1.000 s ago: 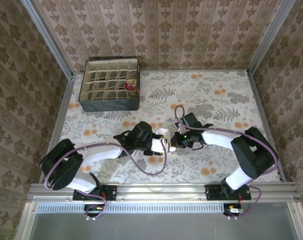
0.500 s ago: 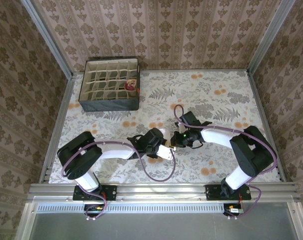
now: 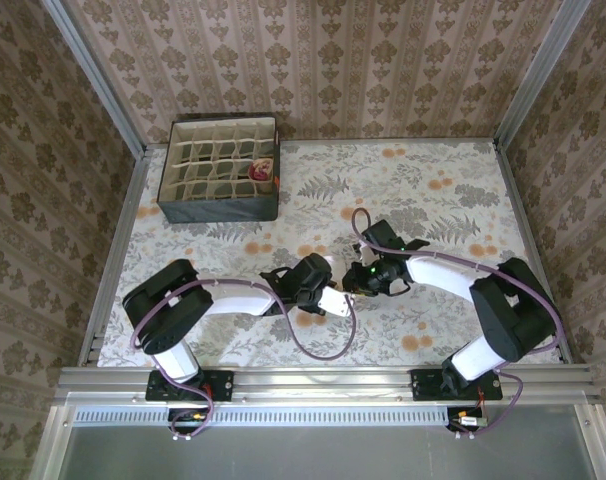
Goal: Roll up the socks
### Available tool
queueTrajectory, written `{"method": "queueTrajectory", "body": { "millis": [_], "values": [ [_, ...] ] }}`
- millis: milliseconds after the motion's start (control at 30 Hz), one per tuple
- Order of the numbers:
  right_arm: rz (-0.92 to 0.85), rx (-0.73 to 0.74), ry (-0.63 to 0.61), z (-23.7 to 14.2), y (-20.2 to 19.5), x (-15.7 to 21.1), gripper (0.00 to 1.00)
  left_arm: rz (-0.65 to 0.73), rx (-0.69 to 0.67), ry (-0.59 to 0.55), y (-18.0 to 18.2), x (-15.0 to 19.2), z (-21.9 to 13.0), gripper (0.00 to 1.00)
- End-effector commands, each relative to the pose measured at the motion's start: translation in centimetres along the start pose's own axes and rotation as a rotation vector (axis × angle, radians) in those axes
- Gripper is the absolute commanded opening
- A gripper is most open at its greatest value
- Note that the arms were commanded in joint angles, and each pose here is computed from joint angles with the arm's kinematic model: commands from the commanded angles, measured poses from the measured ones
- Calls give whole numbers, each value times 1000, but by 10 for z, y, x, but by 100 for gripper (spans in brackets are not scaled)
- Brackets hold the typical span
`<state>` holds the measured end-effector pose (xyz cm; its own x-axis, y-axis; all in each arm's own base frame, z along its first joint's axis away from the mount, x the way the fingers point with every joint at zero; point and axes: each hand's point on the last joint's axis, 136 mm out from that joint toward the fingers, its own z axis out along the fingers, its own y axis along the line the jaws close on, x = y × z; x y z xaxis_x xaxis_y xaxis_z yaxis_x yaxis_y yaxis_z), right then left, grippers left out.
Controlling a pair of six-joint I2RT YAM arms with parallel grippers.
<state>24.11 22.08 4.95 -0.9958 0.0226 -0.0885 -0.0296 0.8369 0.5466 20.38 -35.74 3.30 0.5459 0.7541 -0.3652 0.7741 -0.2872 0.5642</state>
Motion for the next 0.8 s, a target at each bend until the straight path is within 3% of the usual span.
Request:
{"method": "queueTrajectory", "body": {
  "millis": [0, 167, 400, 667, 767],
  "values": [
    [-24, -6, -25, -36, 14, -7, 25, -38, 121, 1, -39, 15, 3, 0],
    [-65, 45, -45, -44, 19, -31, 24, -53, 103, -47, -44, 13, 0, 0],
    [-110, 40, 6, 11, 33, -54, 16, -73, 112, -69, -47, 11, -2, 0],
    [-72, 138, 86, 67, -13, -62, 11, -201, 115, -114, -44, 11, -20, 0],
    [-37, 171, 89, 72, -29, -62, 10, -300, 202, -141, -47, 11, -30, 0]
  ]
}}
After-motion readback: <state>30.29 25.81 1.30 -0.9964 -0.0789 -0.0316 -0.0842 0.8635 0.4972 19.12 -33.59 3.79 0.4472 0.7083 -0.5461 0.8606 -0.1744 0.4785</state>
